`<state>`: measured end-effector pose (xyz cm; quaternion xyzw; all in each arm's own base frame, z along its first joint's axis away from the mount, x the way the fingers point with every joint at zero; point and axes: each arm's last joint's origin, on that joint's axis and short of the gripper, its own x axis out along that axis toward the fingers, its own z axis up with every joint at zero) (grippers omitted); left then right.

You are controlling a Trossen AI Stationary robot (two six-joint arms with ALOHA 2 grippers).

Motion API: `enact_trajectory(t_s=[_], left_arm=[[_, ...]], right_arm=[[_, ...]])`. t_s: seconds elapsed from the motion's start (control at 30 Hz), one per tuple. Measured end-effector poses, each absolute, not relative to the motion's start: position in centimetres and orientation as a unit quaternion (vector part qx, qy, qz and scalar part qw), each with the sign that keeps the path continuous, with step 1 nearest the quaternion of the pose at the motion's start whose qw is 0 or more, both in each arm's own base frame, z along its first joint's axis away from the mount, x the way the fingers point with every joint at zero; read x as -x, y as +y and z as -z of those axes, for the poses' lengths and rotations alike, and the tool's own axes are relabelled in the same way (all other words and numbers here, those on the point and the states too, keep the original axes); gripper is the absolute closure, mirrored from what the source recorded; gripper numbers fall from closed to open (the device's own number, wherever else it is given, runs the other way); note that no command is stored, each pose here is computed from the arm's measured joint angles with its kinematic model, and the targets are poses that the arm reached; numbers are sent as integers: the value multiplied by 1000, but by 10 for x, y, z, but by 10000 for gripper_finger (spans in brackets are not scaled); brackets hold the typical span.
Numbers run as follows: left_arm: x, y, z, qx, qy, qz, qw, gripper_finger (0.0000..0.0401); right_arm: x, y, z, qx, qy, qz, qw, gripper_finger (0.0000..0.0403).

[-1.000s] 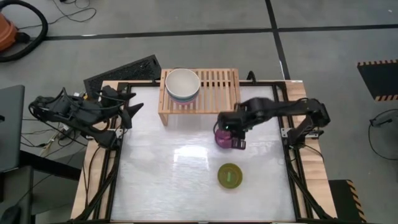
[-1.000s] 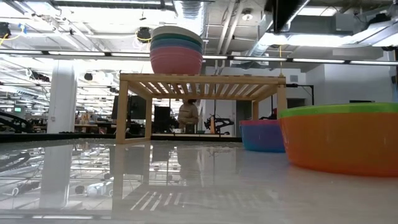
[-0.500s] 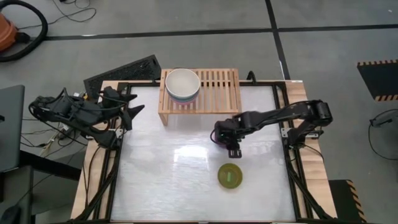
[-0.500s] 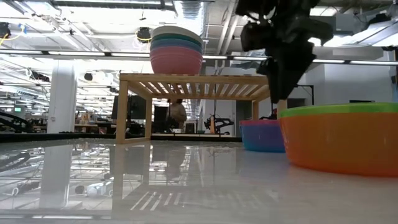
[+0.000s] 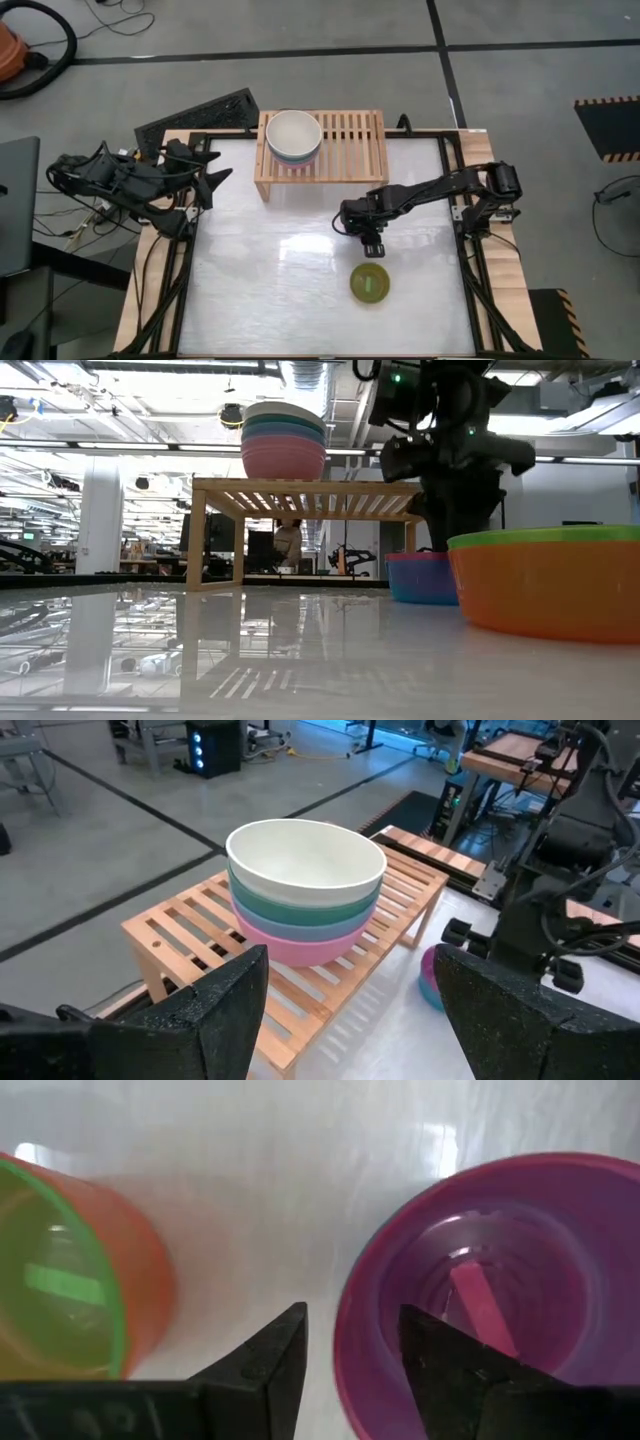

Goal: Place and stack bowls onto a shelf
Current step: Put the pink transparent bowl on the shelf

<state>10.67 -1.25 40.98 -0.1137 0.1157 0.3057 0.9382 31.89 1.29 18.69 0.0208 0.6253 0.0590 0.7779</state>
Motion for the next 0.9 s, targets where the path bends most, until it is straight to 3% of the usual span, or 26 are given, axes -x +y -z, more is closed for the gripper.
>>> enact_trajectory(t_s=[0.23, 0.57, 0.9], left_arm=[[-107, -13, -410, 114, 115, -306, 938, 133], [-107, -12, -410, 113, 115, -308, 938, 133], [-107, -12, -410, 113, 114, -309, 937, 133]], right_arm=[[-317, 15, -188, -36, 624, -92, 775, 255], [-317, 15, -189, -39, 623, -94, 776, 264], [-316, 17, -189, -60, 623, -124, 770, 334]])
